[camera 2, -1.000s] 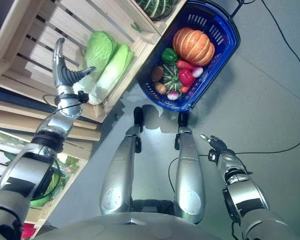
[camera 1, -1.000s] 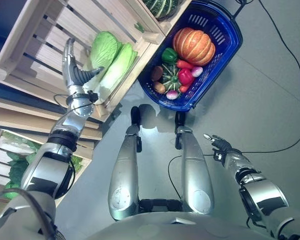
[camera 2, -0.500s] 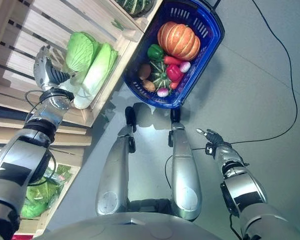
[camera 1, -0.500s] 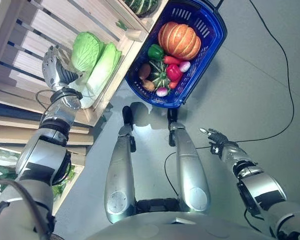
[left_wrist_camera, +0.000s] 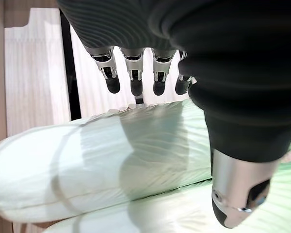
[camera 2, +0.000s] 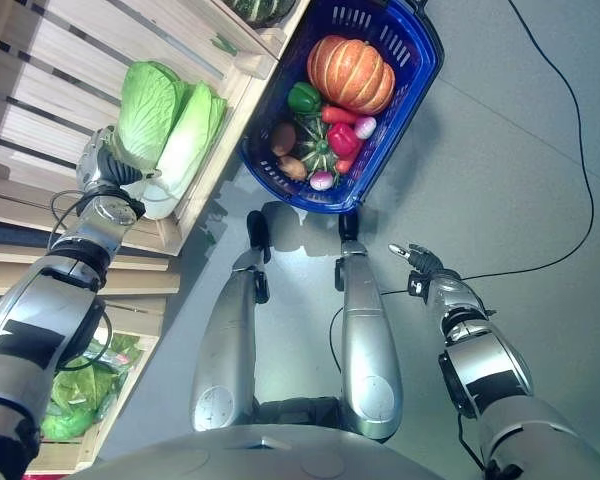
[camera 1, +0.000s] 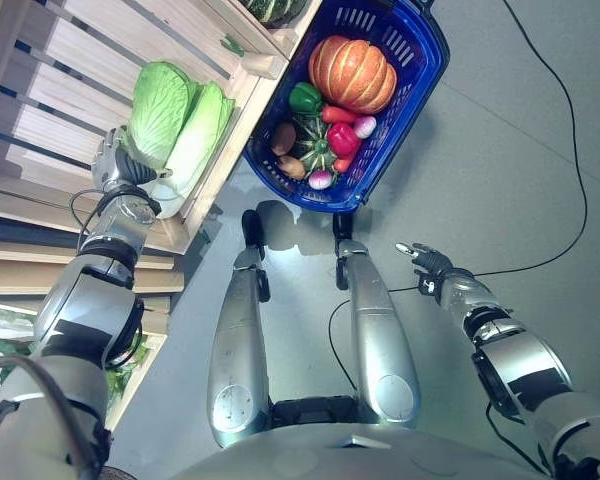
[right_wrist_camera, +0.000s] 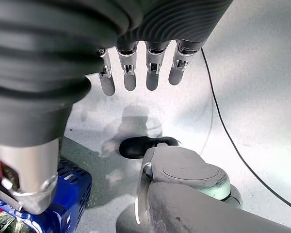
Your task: Pick up fruits and vegetables into the basket
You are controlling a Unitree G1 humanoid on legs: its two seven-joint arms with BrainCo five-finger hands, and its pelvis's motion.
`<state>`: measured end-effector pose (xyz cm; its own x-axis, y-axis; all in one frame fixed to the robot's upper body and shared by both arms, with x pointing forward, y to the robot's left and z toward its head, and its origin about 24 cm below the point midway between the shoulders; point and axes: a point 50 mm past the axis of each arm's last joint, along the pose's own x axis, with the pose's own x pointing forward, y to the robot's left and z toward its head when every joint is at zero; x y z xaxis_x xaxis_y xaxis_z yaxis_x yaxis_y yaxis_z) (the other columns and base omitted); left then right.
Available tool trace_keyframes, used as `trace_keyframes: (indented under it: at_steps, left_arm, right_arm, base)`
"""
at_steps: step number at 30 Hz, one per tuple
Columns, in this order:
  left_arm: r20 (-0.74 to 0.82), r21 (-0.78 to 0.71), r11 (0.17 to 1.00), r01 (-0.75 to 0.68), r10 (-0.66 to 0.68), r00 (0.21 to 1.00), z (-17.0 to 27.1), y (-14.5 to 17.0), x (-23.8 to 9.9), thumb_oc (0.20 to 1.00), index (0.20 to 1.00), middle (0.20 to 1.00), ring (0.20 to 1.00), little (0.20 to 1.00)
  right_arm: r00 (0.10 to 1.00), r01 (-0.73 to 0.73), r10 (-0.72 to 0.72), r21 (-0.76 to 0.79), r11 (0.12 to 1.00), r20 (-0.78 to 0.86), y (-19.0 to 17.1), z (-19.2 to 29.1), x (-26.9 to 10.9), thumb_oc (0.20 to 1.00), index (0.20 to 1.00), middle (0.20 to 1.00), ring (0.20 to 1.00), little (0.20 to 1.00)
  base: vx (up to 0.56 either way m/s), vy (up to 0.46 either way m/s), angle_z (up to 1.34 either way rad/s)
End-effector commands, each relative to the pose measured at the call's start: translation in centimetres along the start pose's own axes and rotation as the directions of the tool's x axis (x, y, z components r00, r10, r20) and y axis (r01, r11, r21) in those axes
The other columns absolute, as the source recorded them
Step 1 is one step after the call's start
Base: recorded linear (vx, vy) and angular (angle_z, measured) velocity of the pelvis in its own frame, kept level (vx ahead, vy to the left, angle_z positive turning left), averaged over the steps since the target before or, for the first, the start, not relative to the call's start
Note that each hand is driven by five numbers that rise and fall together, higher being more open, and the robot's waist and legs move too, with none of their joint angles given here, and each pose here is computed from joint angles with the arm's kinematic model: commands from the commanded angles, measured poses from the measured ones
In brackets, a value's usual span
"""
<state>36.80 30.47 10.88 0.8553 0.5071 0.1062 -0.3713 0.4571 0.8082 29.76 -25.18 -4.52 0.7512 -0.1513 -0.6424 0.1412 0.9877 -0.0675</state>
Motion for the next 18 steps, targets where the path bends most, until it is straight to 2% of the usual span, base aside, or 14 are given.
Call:
trace_keyframes:
  at_steps: [1,18]
  left_arm:
    - [-0.107,-0.036,0.998,-0.042,0.038,0.994,-1.85,1.18,0.25,1.0,1.0,1.0,1.0,1.0]
    - [-0.202,-0.149,0.988,-0.024,-0.007,0.979,-2.44,1.21,0.32,1.0,1.0,1.0,1.0,1.0]
  right_arm:
    - [0.998,0.037,-0.039,-0.03,0.999,-0.059,-1.69,-1.74,-0.38,1.0,1.0,1.0,1.0,1.0]
    - [0.999,0.025,-0.026,-0.028,0.999,-0.046,-1.28,-0.96,-0.23,1.0,1.0,1.0,1.0,1.0]
  base:
    - [0.0,0.0,0.0]
    - [0.0,0.0,-0.02]
